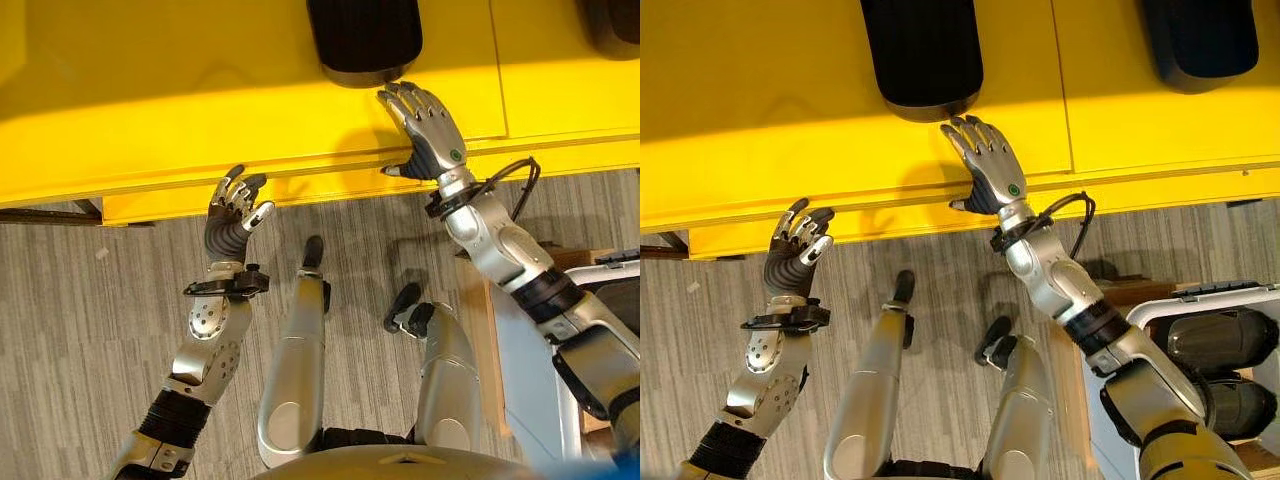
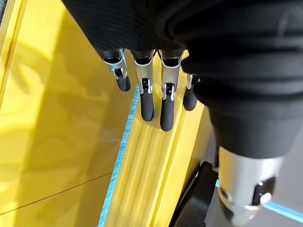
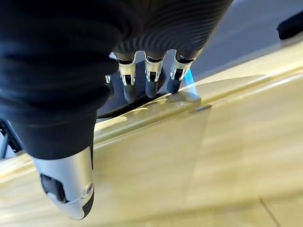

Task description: Move parts from the plastic box to the shelf.

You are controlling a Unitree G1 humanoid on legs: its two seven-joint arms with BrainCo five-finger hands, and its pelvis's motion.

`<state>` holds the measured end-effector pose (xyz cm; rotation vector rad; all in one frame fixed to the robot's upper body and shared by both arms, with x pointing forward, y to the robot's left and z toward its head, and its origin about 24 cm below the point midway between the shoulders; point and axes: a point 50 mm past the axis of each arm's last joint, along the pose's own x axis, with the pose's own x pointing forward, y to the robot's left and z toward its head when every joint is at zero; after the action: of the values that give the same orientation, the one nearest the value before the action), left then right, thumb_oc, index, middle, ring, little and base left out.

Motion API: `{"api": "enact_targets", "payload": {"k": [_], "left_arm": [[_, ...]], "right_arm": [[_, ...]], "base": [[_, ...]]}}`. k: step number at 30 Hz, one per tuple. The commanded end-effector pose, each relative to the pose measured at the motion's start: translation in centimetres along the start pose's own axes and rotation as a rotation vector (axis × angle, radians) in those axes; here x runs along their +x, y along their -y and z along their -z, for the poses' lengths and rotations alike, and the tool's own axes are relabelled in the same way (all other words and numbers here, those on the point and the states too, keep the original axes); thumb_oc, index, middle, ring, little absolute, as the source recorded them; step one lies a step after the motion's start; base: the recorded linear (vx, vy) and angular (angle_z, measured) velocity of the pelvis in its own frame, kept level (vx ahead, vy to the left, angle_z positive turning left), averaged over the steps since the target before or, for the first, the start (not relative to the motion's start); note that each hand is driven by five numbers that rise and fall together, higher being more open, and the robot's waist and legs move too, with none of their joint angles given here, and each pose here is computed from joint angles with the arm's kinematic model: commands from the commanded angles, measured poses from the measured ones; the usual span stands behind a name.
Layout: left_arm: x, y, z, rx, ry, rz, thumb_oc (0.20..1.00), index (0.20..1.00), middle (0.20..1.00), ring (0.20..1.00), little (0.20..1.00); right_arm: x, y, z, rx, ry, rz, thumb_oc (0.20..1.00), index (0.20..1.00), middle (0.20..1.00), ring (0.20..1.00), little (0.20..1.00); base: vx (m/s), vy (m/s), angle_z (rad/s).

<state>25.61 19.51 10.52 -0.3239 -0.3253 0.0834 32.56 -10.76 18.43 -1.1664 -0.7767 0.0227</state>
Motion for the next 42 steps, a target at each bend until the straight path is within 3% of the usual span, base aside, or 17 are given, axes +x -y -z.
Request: {"api": "enact_targets", "payload": {"k": [1, 13, 25, 42], "left_arm": [[-0.8, 0.6, -0.2, 0.021, 0.004, 0.025, 1.0, 1.0, 1.0, 1.0, 1.0], [-1.0, -0.2, 0.1, 0.053, -0.025, 0.028, 1.0, 1.0, 1.0, 1.0, 1.0], [-2.5, -1.9, 1.4, 0.055, -0.114, 0.02, 1.0, 1.0, 1.0, 1.0, 1.0], [-5.3, -3.2, 3.8, 0.023, -0.248, -0.035, 1.0, 1.0, 1.0, 1.0, 1.0]], "right_arm": [[-0.5, 1.5, -0.4, 0.08, 0.044, 0.067, 1.0, 1.0, 1.0, 1.0, 1.0], [-4.4, 3.1, -0.5, 0.273, 0.055, 0.091, 1.0, 1.0, 1.0, 1.0, 1.0], [-8.6, 2.3, -0.5, 0.766, -0.061, 0.033, 1.0, 1.0, 1.0, 1.0, 1.0], [-11.7, 1.4, 1.8, 0.944, -0.249, -0.03, 1.0, 1.0, 1.0, 1.0, 1.0]], "base": [[0.0, 0.0, 0.0], [-0.01, -0.039, -0.14], [0.03, -0.057, -0.27], [0.02, -0.121, -0.19]]}}
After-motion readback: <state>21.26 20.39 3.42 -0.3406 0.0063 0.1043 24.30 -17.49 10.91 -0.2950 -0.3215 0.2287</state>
